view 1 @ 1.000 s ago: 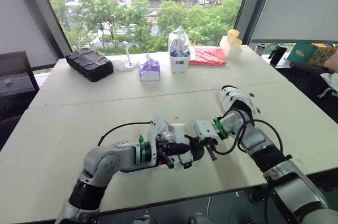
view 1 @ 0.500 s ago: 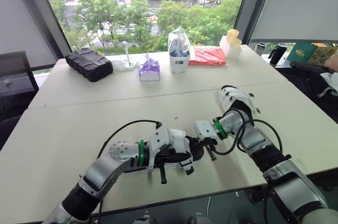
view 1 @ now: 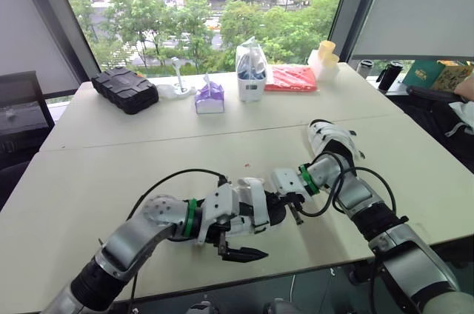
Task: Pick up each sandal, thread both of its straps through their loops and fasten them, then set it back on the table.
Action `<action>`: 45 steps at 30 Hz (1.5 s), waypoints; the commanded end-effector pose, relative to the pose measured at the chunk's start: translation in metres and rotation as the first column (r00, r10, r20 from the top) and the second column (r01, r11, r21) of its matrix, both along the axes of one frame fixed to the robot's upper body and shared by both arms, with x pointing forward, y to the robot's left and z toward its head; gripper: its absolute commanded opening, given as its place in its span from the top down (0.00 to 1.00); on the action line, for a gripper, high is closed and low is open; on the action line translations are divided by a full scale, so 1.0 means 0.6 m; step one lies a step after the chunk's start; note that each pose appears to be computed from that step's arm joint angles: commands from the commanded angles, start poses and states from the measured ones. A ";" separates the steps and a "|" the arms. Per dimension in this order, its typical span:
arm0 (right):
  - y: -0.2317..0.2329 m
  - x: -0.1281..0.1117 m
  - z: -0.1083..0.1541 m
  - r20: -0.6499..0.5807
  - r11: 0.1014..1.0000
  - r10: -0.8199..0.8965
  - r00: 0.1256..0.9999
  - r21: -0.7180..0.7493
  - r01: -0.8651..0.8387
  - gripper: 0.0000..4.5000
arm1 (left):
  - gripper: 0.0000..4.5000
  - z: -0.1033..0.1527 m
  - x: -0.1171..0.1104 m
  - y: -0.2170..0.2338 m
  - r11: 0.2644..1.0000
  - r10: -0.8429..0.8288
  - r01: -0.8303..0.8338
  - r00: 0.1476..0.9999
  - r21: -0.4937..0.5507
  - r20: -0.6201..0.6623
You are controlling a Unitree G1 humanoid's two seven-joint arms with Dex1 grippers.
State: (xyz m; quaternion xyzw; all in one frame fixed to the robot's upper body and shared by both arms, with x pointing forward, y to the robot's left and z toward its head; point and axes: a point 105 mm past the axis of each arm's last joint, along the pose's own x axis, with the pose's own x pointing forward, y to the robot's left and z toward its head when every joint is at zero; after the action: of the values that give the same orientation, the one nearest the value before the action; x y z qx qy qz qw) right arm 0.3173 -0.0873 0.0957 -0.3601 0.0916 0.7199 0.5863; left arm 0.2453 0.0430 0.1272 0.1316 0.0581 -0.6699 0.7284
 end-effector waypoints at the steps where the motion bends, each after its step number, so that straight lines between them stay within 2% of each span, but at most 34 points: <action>1: -0.005 0.000 -0.024 -0.027 0.998 -0.022 0.999 -0.053 0.021 1.00 | 0.01 0.067 0.014 0.020 0.994 0.054 -0.043 0.993 -0.102 0.107; 6: -0.006 -0.001 -0.025 -0.029 0.998 -0.021 0.999 -0.054 0.019 1.00 | 0.01 0.064 -0.027 0.046 0.997 -0.008 0.008 1.000 -0.074 0.007; 10: -0.005 0.000 -0.025 -0.029 0.998 -0.022 0.999 -0.055 0.020 1.00 | 0.01 0.049 -0.066 0.063 0.997 -0.066 0.060 0.988 -0.046 -0.138; 14: -0.004 0.000 -0.026 -0.029 0.998 -0.019 0.999 -0.054 0.018 1.00 | 0.01 0.027 -0.089 0.070 0.996 -0.091 0.093 0.974 -0.003 -0.206; 20: -0.001 -0.001 -0.026 -0.028 0.999 -0.016 0.999 -0.052 0.014 1.00 | 0.01 -0.039 -0.082 0.049 0.999 -0.022 0.031 0.974 0.037 -0.227; 24: -0.002 0.001 -0.024 -0.026 0.999 -0.024 0.999 -0.049 0.022 1.00 | 0.01 -0.057 -0.070 0.043 0.999 0.022 -0.016 0.977 0.028 -0.210; 30: -0.007 0.000 -0.023 -0.025 0.998 -0.030 0.999 -0.052 0.028 1.00 | 0.01 -0.060 -0.051 0.032 0.997 0.074 -0.077 0.985 -0.018 -0.157; 33: -0.008 -0.001 -0.023 -0.027 0.998 -0.028 0.999 -0.053 0.026 1.00 | 0.01 -0.057 -0.050 0.025 0.994 0.089 -0.097 0.985 -0.046 -0.146; 38: -0.006 -0.003 -0.023 -0.032 0.998 -0.024 0.999 -0.051 0.022 1.00 | 0.01 -0.076 -0.057 0.015 0.991 0.109 -0.119 0.981 -0.056 -0.158; 45: -0.004 -0.005 -0.023 -0.035 0.999 -0.021 0.999 -0.049 0.019 1.00 | 0.01 -0.071 -0.052 0.008 0.984 0.138 -0.151 0.982 -0.093 -0.133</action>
State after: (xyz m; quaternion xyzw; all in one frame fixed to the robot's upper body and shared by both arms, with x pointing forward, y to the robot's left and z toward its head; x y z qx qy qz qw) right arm 0.3172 -0.0869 0.0961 -0.3564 0.0947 0.7188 0.5893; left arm 0.2110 0.0483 0.0786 0.0410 0.0998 -0.6328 0.7668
